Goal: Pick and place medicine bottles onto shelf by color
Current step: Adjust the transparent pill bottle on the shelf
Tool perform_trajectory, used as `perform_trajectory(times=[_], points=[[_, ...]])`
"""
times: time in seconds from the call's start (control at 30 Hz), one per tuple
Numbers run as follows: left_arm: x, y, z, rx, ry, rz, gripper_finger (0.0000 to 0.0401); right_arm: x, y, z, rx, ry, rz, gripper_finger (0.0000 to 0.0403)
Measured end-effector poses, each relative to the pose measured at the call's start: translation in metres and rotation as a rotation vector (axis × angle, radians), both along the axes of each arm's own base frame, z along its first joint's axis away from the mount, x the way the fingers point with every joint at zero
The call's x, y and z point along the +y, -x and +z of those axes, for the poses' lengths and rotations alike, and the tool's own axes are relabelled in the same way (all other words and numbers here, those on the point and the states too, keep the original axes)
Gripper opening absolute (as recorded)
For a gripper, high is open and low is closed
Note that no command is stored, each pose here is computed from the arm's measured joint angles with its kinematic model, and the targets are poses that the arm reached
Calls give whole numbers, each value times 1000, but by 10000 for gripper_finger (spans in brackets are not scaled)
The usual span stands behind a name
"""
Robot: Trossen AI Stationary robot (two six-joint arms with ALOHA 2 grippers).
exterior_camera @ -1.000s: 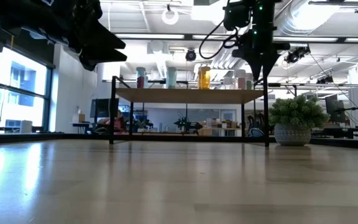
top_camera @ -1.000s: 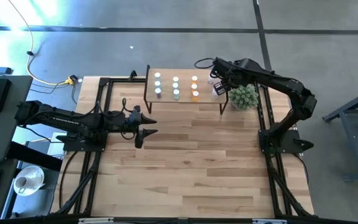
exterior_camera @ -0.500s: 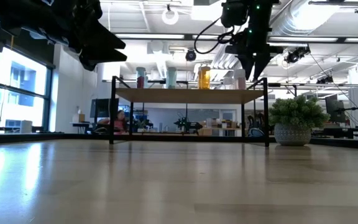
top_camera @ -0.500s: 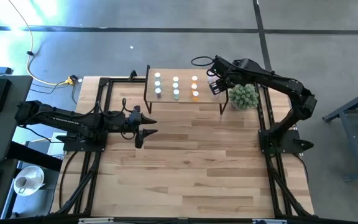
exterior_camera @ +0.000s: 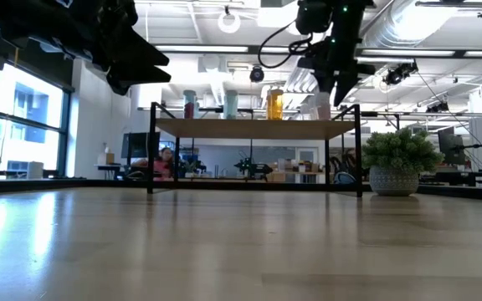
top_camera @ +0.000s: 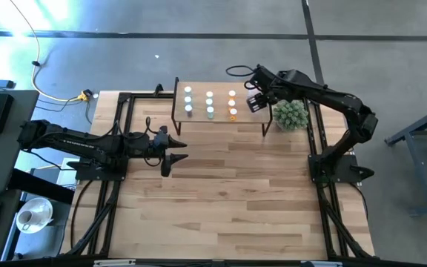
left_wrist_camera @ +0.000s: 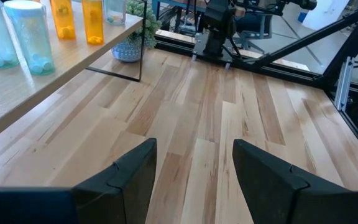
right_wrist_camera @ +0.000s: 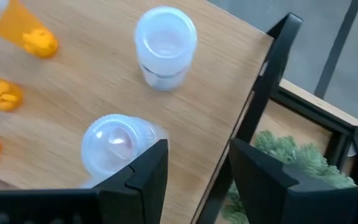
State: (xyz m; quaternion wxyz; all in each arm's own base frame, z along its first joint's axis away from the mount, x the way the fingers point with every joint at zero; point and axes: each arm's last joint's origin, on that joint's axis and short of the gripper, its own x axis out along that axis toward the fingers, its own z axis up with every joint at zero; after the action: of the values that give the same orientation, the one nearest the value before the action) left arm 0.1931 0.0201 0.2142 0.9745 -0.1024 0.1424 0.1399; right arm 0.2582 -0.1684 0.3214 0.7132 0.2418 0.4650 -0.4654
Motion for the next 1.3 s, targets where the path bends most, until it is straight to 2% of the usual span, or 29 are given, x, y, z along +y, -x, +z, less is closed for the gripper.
perform_trajectory(times=[0.27, 0.67, 1.3], points=[[0, 0, 0, 0, 0, 0, 200, 1, -1, 0, -15, -21, 10, 163], [0, 0, 0, 0, 0, 0, 200, 3, 5, -2, 52, -33, -23, 163], [0, 0, 0, 0, 0, 0, 200, 3, 2, -2, -20, -86, -14, 163]])
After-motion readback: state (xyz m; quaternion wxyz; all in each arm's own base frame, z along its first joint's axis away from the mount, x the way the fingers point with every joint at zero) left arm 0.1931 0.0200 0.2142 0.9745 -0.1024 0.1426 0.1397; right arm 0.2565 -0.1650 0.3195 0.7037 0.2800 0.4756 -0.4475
